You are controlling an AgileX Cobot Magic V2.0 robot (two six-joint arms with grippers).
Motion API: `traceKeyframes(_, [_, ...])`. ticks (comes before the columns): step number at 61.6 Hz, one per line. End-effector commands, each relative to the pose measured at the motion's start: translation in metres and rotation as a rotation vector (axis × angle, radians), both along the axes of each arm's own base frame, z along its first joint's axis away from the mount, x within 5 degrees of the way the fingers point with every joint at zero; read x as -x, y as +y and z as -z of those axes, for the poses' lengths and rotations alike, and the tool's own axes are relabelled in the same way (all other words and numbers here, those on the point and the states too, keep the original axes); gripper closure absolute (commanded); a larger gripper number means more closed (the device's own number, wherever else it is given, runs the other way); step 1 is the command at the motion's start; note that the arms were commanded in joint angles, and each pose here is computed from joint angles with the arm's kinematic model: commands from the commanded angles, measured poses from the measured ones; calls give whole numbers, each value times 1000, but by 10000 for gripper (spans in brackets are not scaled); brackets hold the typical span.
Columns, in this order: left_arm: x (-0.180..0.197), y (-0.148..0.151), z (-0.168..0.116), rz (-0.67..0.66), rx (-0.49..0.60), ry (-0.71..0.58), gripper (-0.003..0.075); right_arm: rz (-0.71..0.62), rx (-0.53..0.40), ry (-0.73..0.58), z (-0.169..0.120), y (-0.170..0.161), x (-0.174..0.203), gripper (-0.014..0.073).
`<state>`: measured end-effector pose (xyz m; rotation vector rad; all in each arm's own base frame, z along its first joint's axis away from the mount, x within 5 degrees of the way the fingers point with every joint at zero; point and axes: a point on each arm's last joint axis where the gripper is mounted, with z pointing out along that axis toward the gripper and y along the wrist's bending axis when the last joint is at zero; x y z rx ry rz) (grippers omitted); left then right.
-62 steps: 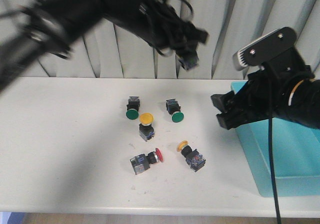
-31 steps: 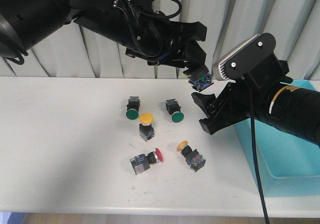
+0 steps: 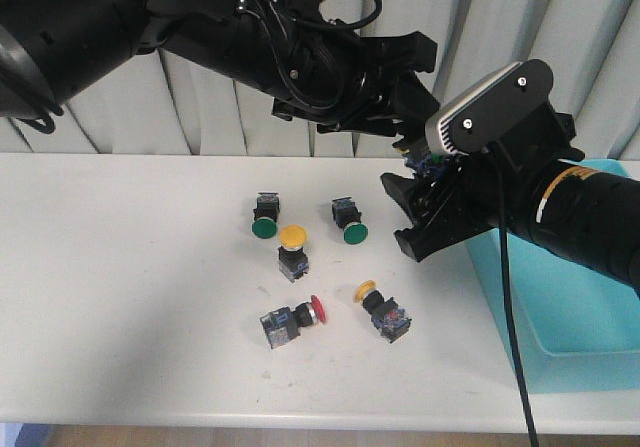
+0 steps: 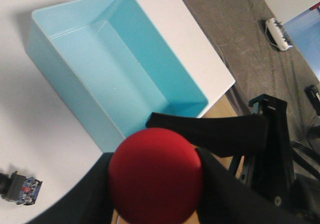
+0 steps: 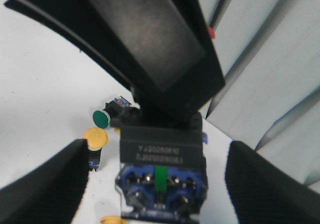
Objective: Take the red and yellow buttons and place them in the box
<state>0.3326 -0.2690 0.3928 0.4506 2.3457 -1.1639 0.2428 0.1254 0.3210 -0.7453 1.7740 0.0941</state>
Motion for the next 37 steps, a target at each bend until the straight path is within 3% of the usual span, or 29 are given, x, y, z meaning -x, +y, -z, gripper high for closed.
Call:
traceKeyframes(1, [15, 5, -37, -13, 128, -54, 717, -23, -57, -132, -23, 2, 1, 239])
traceKeyframes(11, [14, 4, -35, 0, 115, -67, 709, -25, -64, -143, -24, 2, 1, 608])
traceKeyframes(23, [17, 0, -34, 69, 81, -164, 629, -24, -66, -142, -24, 2, 1, 602])
traceKeyframes(37, [27, -11, -33, 197, 24, -318, 335, -21, -66, -138, -24, 2, 1, 598])
